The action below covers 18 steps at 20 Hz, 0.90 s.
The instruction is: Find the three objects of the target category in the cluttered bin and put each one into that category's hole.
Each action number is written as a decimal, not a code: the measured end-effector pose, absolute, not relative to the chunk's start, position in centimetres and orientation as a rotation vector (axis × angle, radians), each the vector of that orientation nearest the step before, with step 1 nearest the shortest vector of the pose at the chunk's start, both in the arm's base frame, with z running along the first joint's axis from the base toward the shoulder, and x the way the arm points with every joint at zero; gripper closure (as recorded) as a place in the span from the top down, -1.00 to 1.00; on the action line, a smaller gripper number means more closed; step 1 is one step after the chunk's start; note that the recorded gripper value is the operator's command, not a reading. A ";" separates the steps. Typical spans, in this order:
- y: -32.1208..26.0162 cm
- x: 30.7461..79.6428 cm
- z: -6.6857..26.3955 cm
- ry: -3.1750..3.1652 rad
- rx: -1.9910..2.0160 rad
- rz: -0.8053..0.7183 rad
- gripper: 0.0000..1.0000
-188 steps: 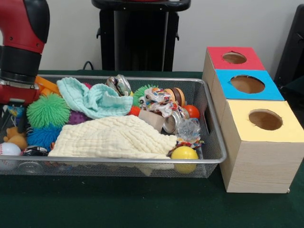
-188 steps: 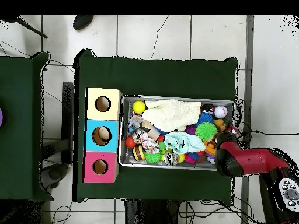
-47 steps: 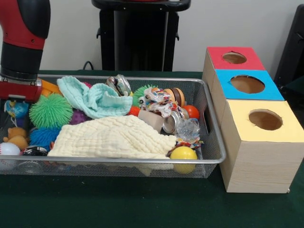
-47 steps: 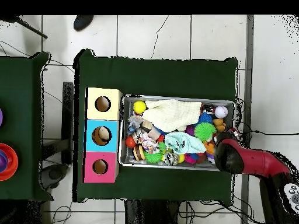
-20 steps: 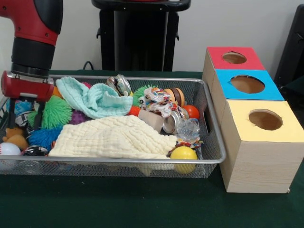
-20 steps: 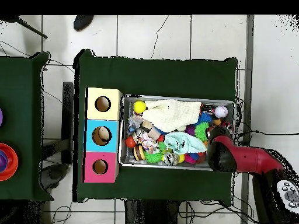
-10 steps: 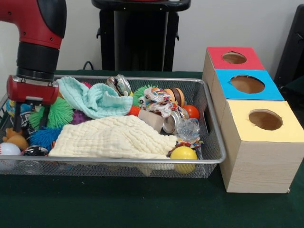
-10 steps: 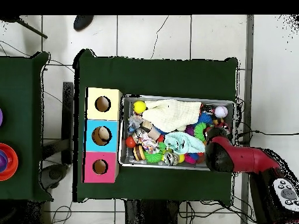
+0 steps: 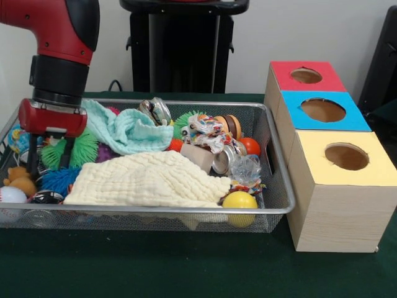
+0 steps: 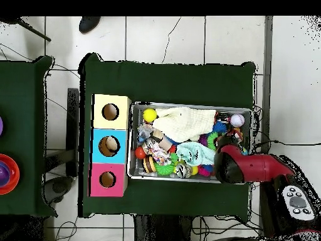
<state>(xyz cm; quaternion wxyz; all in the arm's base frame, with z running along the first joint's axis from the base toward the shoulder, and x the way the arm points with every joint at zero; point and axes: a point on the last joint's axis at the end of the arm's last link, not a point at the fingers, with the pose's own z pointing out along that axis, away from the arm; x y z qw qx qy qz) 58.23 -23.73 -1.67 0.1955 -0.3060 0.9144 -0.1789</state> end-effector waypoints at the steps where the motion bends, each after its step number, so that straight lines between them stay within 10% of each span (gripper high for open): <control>1: -23.5 58.3 -1.6 2.559 -0.874 -0.509 1.00; 18: -24.5 57.9 -1.9 2.517 -1.098 -0.647 1.00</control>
